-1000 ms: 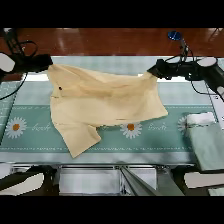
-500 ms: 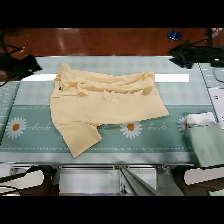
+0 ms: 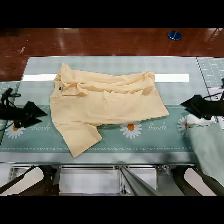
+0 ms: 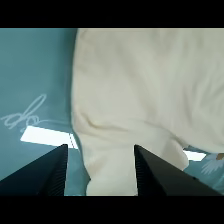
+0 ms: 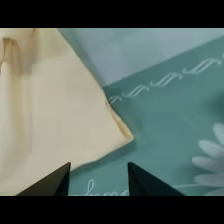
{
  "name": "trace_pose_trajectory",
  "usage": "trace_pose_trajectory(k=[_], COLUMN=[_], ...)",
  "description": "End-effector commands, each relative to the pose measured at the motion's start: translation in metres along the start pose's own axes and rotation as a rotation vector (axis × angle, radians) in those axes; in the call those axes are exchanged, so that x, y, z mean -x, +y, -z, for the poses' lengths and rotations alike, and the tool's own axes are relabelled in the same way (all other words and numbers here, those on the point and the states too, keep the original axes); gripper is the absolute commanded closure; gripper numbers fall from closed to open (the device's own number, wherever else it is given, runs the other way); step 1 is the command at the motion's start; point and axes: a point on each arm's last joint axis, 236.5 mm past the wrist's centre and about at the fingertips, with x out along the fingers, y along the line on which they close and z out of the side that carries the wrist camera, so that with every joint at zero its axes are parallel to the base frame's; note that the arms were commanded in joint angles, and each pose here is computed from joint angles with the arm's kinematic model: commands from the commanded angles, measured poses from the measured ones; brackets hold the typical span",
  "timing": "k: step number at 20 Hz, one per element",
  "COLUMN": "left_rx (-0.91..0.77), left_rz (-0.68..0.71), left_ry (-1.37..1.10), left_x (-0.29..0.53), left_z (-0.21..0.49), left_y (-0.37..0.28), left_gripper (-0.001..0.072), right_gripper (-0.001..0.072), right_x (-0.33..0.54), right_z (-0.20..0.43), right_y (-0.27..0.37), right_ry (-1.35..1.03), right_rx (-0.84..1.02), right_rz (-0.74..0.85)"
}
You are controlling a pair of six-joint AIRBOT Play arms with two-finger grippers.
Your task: Fold the shirts.
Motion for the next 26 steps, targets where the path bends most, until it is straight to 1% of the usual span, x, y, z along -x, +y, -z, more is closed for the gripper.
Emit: trace_pose_trajectory(k=[1, 4, 8, 12, 13, 14, 15, 17, 18, 22, 24, 26], left_rx=[0.097, 0.138, 0.182, 0.178, 0.16, 0.135, 0.103, 0.061, 0.046, 0.016, 0.016, 0.015], left_rz=[0.033, 0.06, 0.081, 0.129, 0.128, 0.124, 0.125, 0.133, 0.139, 0.148, 0.148, 0.149], left_ry=[0.026, -0.003, 0.025, -0.005, -0.011, -0.015, -0.016, -0.019, -0.025, -0.045, -0.044, -0.041], left_x=[-0.027, -0.043, -0.065, -0.077, -0.08, -0.082, -0.082, -0.076, -0.072, -0.063, -0.063, -0.063], left_z=[0.025, 0.021, 0.019, 0.008, 0.007, 0.005, 0.003, -0.003, -0.007, -0.016, -0.016, -0.015], left_y=[0.02, 0.019, 0.018, -0.001, -0.007, -0.013, -0.02, -0.032, -0.037, -0.044, -0.044, -0.045], left_gripper=[0.02, 0.02, 0.0201, 0.021, 0.0343, 0.0589, 0.0693, 0.0693, 0.0693, 0.0693, 0.0693, 0.0693], right_gripper=[0.0296, 0.0296, 0.0296, 0.0296, 0.0296, 0.0296, 0.0296, 0.0296, 0.0296, 0.0296, 0.0296, 0.0296], right_x=[-0.015, -0.016, -0.016, -0.016, -0.016, -0.016, -0.016, -0.019, -0.024, -0.057, -0.077, -0.094], right_z=[0.043, 0.044, 0.044, 0.043, 0.042, 0.038, 0.031, 0.03, 0.034, 0.043, 0.047, 0.037], right_y=[0.001, 0.0, 0.0, 0.0, -0.001, -0.004, -0.015, -0.046, -0.053, -0.034, -0.027, -0.018], right_ry=[0.015, 0.017, 0.017, 0.015, 0.008, -0.007, -0.036, -0.042, -0.016, 0.082, 0.125, 0.136], right_rx=[-0.057, -0.057, -0.058, -0.063, -0.069, -0.076, -0.095, -0.158, -0.187, -0.248, -0.253, -0.241], right_rz=[-0.099, -0.097, -0.097, -0.096, -0.092, -0.081, -0.037, 0.082, 0.102, -0.021, -0.026, -0.033])
